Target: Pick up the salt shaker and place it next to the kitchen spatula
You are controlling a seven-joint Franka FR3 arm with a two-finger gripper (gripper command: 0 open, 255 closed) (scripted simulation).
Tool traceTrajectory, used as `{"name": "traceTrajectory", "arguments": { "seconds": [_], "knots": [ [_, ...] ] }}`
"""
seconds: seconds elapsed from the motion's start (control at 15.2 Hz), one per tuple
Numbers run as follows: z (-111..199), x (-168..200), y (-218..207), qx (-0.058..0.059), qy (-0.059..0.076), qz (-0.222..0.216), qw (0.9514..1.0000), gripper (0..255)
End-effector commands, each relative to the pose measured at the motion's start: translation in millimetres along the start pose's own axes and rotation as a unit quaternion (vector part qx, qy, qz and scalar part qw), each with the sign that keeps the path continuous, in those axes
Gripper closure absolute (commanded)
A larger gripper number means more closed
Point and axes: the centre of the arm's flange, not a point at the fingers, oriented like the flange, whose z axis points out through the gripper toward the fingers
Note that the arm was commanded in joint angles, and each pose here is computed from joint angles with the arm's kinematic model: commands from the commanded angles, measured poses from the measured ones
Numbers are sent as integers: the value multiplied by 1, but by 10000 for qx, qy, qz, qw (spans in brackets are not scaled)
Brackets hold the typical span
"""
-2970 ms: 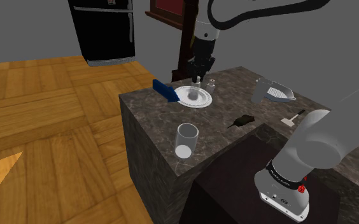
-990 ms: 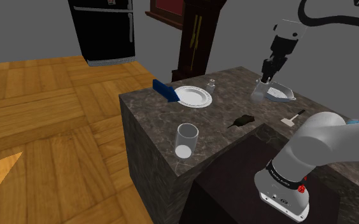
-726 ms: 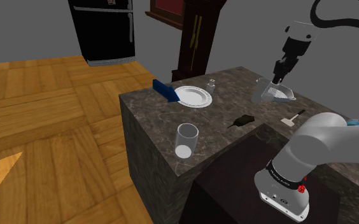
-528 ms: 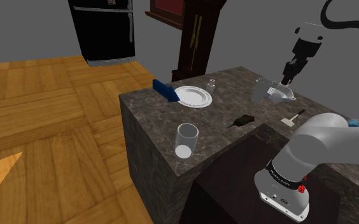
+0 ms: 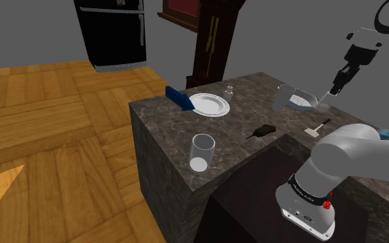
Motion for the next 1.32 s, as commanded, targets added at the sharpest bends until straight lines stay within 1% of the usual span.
{"name": "traceTrajectory", "arguments": {
  "seconds": [0.0,1.25],
  "knots": [
    [2,-19,26,-2,-5,-6,10000,255],
    [103,-17,24,-2,-5,-6,10000,255]
  ]
}}
